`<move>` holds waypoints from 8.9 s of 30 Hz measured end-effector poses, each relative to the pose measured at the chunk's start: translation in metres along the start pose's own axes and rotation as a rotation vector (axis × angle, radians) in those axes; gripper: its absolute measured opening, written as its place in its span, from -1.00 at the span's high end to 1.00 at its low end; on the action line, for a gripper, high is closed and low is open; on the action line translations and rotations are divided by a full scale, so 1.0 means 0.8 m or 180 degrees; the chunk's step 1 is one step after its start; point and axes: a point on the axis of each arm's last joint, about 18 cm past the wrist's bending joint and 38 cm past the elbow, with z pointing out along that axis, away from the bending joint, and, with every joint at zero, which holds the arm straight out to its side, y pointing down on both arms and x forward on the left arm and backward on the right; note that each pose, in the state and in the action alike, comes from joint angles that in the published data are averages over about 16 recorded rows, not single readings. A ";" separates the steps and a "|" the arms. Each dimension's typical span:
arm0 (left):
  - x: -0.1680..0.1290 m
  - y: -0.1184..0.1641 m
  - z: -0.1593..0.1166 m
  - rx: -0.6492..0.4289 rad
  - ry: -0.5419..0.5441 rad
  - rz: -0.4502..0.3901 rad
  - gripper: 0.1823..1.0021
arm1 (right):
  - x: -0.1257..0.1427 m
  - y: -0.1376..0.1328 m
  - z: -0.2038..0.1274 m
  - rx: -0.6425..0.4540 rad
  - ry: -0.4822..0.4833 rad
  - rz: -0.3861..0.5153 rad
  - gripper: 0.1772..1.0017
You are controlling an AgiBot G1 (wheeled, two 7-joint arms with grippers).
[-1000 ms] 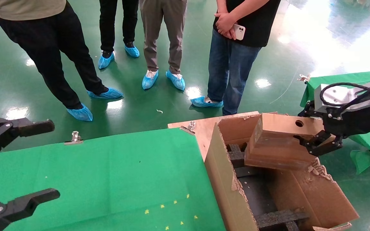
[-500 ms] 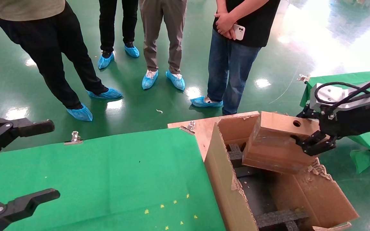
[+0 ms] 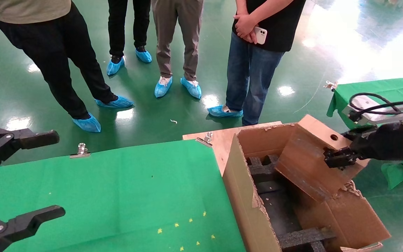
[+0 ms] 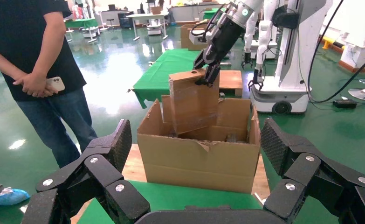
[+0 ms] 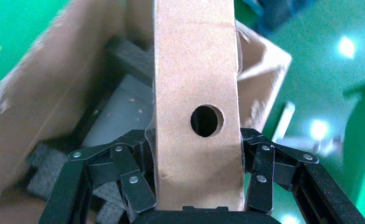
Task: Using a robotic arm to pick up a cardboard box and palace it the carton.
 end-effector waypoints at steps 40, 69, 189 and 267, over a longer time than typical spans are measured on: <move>0.000 0.000 0.000 0.0000 -0.0002 -0.0001 -1.00 | -0.005 0.034 0.053 -0.0345 0.0450 0.1413 0.69; 0.000 0.000 0.000 -0.0001 -0.0002 -0.0001 -1.00 | -0.024 0.053 0.104 -0.0385 0.0530 0.1406 0.69; 0.000 0.000 0.000 -0.0001 -0.0004 -0.0002 -1.00 | -0.039 -0.112 0.111 0.0784 -0.0187 0.1156 -0.98; 0.000 0.000 0.000 0.0000 -0.0005 -0.0004 -1.00 | -0.242 -0.137 -0.018 0.3010 -0.2828 -0.0966 -1.00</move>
